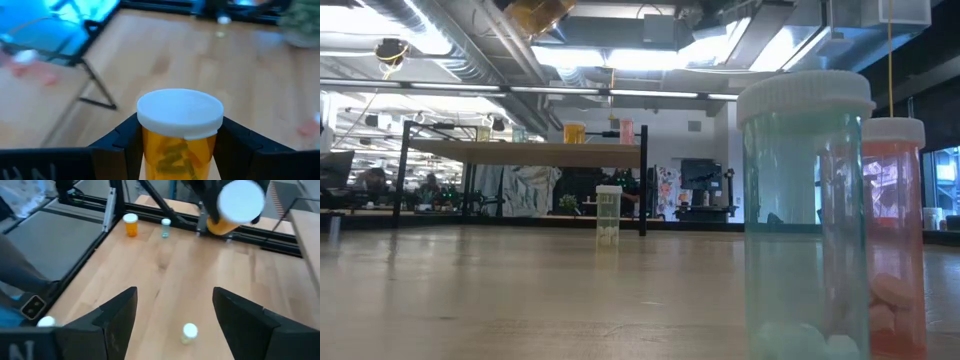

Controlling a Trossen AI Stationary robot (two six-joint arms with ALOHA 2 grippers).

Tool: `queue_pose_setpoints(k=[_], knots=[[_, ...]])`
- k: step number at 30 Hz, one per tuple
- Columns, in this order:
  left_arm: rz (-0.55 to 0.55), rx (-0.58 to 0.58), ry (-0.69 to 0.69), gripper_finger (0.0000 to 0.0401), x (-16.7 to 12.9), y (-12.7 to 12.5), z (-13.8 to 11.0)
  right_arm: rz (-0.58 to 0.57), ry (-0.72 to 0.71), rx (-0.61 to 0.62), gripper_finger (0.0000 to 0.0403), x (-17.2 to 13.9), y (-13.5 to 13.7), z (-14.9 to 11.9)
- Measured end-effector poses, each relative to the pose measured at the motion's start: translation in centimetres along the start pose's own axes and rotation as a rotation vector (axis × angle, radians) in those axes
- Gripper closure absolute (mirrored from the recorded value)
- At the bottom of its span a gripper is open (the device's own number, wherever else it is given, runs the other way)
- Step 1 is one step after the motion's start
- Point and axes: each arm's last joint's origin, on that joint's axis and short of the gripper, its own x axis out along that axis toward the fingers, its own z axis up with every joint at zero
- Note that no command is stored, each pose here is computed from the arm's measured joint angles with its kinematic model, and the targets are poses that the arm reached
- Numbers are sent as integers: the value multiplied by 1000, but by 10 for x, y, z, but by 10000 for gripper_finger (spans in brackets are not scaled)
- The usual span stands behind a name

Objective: Pick and place medicine bottles onto shelf by color
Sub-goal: Put the top big orange pill bottle on the shelf aligned with the orange pill bottle on the shelf

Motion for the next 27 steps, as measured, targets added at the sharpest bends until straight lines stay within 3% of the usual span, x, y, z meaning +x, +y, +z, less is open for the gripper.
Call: queue_pose_setpoints(k=[5,10,18,27], knots=[[181,-38,-114,222,-9,10,8,-68,0,-6,142,0,1,1],[344,-55,-188,222,-9,16,13,-230,-8,-7,142,0,0,3],[439,-114,-238,222,11,26,9,-472,-51,-15,142,-1,6,10],[472,-172,-315,222,28,30,-20,-493,-69,-11,142,-1,9,12]])
